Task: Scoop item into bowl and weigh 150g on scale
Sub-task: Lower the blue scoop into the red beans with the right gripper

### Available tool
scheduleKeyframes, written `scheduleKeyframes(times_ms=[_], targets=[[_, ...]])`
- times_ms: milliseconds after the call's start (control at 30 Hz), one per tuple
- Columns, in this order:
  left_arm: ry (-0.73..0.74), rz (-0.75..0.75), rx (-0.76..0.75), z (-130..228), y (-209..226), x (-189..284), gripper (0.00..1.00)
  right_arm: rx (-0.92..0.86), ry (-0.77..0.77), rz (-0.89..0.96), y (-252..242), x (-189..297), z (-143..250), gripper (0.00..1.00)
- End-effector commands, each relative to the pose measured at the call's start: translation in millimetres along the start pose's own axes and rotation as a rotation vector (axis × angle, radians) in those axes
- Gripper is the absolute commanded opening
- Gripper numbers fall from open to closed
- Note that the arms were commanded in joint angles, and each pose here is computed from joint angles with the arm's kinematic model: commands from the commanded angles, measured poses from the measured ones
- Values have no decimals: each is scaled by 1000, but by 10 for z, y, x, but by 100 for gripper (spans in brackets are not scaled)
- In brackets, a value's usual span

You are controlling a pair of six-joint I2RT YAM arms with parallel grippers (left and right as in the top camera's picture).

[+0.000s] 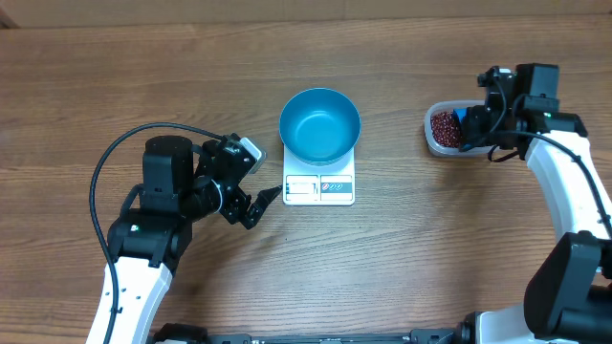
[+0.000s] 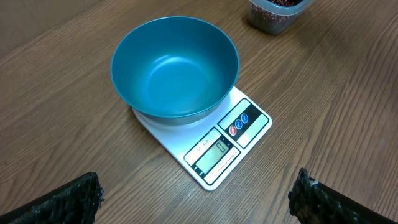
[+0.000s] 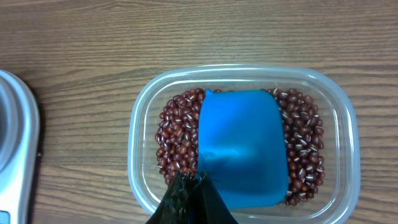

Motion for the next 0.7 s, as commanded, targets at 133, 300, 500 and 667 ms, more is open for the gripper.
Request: scheduleKeyframes(times_ms=[133,300,500,667], targets=[[0,-12,-14,15,19,11,99,-71,16,-133,10,-12,77,4],[0,-12,-14,15,19,11,100,-79,36,-142,22,-9,111,4],[0,-12,-14,14,19,11,99,-85,21,-213,86,3,98,4],[0,-12,-14,14,19,11,100,-128,18,-226,97,5,88,4]])
Point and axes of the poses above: each gripper's point midway between its finger pads, its own x axis back along the fingers, its own y axis along the line the jaws close on, z = x × y, the point moved 8 cm from there along x, back along the fingers, and after that the axes turned 9 degrees about x, right-handed, at the moved point
